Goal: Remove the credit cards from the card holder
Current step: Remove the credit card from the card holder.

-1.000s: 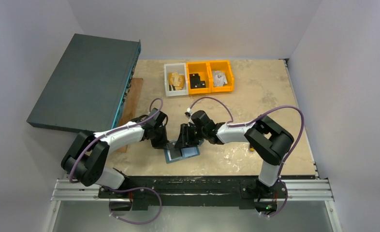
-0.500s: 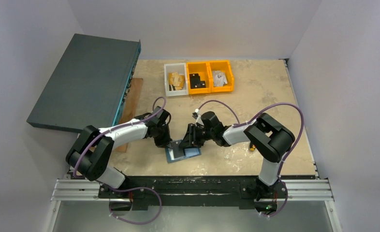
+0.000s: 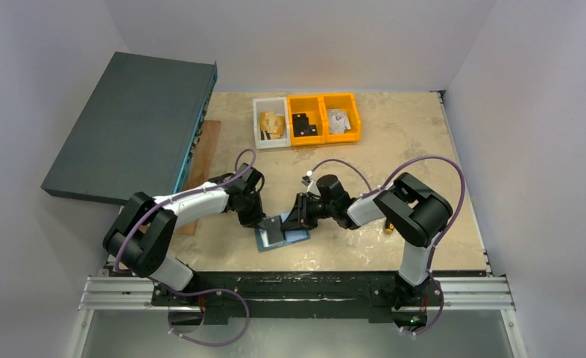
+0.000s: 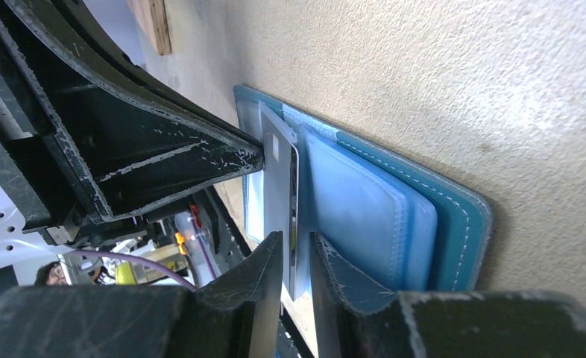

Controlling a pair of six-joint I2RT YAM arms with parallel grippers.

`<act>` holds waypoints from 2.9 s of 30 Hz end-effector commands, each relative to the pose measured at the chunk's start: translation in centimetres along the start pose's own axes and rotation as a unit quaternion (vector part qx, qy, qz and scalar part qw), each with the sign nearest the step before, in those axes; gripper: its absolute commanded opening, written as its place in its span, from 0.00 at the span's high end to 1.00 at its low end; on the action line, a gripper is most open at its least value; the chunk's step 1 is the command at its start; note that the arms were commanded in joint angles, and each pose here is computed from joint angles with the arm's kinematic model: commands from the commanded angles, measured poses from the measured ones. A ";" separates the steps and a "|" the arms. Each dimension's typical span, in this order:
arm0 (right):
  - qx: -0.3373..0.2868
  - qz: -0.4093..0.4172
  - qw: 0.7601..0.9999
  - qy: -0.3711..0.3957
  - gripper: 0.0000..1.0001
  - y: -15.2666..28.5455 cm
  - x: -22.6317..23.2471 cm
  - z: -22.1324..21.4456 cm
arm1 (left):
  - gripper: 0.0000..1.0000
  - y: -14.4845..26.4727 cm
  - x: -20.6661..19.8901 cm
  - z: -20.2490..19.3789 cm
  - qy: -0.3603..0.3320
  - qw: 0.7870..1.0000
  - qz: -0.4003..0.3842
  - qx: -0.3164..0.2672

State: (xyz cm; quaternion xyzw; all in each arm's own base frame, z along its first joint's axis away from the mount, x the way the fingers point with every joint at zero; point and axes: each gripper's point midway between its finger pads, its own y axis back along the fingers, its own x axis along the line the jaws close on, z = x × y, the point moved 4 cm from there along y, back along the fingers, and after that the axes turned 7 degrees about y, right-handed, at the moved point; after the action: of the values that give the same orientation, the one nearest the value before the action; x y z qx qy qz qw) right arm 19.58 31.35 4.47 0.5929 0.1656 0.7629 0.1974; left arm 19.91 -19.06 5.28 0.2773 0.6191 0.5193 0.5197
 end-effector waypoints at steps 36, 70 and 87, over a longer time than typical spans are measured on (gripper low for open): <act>-0.024 -0.003 1.000 -0.012 0.65 1.7 -1.7 0.8 | 1.00 -1.1 1.8 -0.1 0.001 0.999 0.039 0.008; -0.036 -0.025 0.999 -0.031 1.00 3.3 -3.4 1.2 | 1.00 -1.0 1.9 -0.1 -0.009 0.999 0.043 0.011; -0.061 -0.023 0.998 0.001 1.00 5.5 -0.8 3.1 | 1.00 1.3 -0.4 1.1 -0.053 0.999 -0.001 -0.012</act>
State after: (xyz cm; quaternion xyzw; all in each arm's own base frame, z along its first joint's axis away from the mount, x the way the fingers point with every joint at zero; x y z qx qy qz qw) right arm 21.35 26.35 5.67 0.5977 0.1417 0.7515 0.2406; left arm 20.07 -18.98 5.39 0.2919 0.6159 0.5030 0.5314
